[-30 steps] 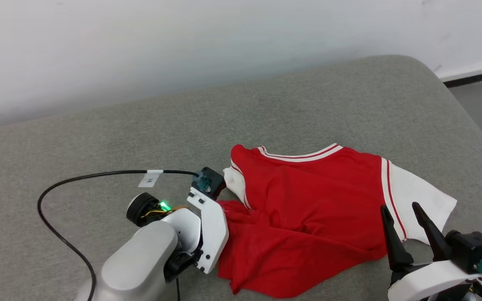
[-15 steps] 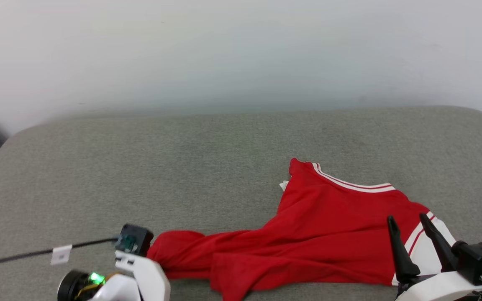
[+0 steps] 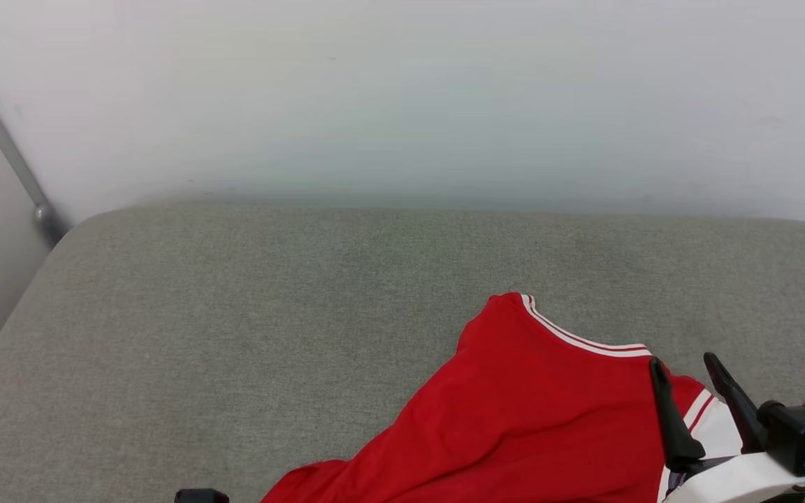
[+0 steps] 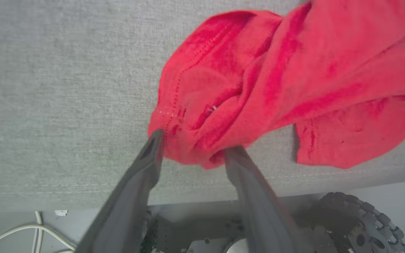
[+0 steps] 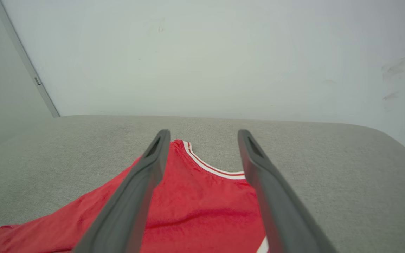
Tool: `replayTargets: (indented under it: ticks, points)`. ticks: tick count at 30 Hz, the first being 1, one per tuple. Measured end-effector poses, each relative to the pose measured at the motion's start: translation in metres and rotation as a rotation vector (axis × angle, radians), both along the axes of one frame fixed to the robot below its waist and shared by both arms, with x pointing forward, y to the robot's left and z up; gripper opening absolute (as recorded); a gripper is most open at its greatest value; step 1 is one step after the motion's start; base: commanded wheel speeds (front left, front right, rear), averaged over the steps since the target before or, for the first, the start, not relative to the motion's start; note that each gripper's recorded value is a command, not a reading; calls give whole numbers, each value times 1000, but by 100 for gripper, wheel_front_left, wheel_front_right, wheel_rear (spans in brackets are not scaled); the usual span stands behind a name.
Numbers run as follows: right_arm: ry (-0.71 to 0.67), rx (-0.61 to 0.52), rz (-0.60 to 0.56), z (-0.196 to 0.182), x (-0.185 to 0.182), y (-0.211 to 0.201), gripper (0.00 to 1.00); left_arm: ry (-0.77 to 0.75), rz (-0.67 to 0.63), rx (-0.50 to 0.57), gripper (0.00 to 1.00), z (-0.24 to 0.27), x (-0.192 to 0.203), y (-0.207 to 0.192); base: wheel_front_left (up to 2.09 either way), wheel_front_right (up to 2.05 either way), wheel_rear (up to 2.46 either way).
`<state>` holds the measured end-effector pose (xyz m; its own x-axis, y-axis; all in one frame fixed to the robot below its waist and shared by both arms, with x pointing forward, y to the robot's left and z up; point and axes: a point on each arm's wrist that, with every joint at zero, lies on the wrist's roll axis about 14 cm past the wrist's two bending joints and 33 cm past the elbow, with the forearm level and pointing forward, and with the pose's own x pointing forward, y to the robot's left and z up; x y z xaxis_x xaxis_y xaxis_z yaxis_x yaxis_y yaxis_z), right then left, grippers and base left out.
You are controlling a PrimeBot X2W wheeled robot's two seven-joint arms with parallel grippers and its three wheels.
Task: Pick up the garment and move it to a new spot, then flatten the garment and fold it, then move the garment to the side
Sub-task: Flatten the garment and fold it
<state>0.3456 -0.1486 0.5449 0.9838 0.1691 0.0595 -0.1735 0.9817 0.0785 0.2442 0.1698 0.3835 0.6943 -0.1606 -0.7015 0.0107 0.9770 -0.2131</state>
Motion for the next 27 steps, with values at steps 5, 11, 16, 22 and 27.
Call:
replayTargets:
  ticks: [5,11,16,22,27]
  points:
    - [-9,-10,-1,4,-2,0,100,-213,7,16,100,37,35,-2,0,0,0]
    - [-4,-25,-21,3,-3,-9,100,-475,-34,3,100,93,84,-23,0,0,0]
    - [14,-37,-60,0,-5,-23,100,-620,-96,-24,100,133,125,-49,0,0,0]
    - [39,-44,-117,-7,-9,-43,100,-589,-282,-26,100,136,157,-92,0,0,0]
    - [75,-43,-161,-17,-11,-57,100,-405,-451,4,100,102,166,-119,0,0,0]
